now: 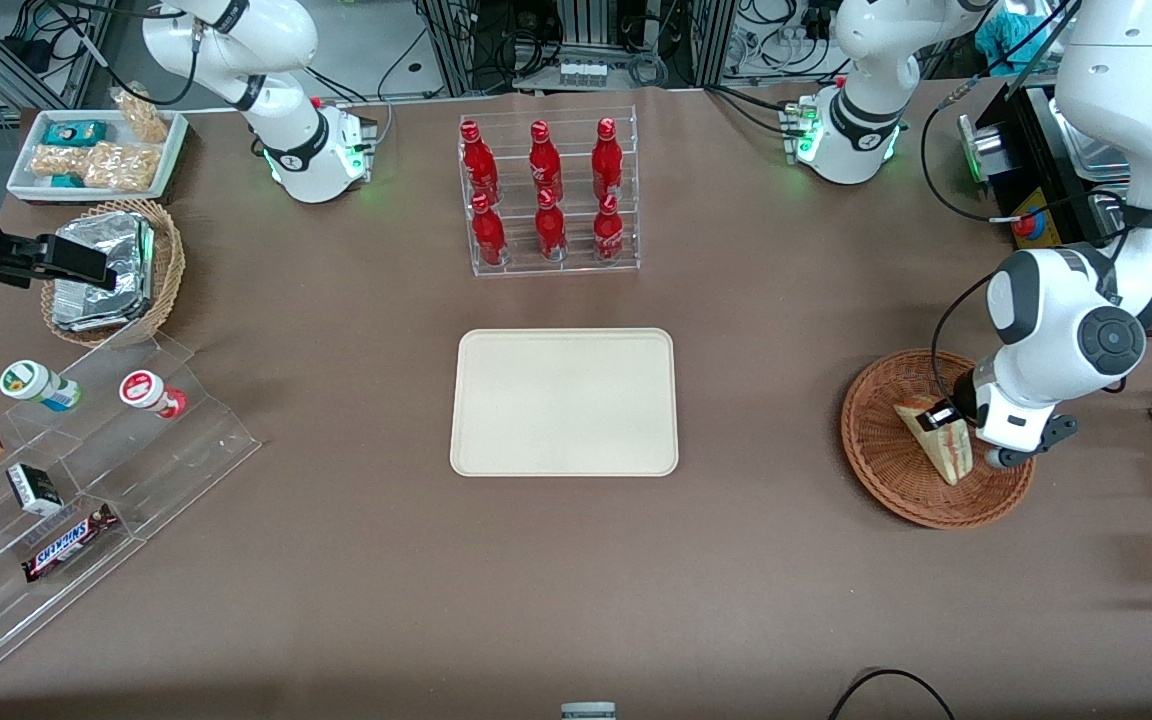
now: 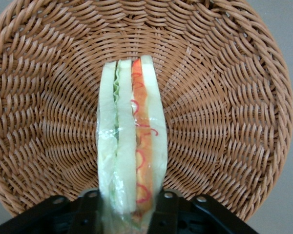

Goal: Place sandwich from basket to tray
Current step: 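Close the left gripper on the wrapped sandwich's upright edge, then lift the sandwich and carry it over the cream tray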

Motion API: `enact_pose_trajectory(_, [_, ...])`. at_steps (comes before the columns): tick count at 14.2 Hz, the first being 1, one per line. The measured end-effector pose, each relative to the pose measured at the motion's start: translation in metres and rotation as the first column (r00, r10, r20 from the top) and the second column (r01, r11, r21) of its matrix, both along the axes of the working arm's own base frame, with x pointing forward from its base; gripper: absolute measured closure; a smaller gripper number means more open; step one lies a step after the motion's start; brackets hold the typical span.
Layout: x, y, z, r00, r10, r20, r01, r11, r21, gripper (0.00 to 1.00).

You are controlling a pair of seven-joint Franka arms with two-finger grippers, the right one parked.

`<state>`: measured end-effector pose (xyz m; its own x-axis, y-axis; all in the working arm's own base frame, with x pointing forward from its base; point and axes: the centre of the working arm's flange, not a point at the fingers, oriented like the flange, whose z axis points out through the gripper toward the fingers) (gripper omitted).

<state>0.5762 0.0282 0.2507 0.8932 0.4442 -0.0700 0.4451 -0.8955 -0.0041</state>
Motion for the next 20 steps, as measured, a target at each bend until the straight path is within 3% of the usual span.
enact_pose_trajectory(1, [0.0, 0.0, 0.0, 1.0, 0.0, 0.0, 0.0, 1.0, 0.0, 0.78])
enact_pose_trajectory(6, [0.0, -0.001, 0.0, 1.0, 0.0, 0.001, 0.0, 1.0, 0.0, 0.84])
enact_pose_trajectory(14, [0.004, -0.025, 0.008, 0.999, -0.043, 0.011, 0.043, 0.999, -0.001, 0.83])
enact_pose_trajectory(15, [0.004, -0.039, 0.01, 0.998, -0.068, 0.004, 0.068, 0.998, 0.0, 0.83])
enact_pose_trajectory(20, [-0.006, -0.124, 0.064, 0.971, -0.212, -0.113, 0.217, 0.976, 0.034, 0.83])
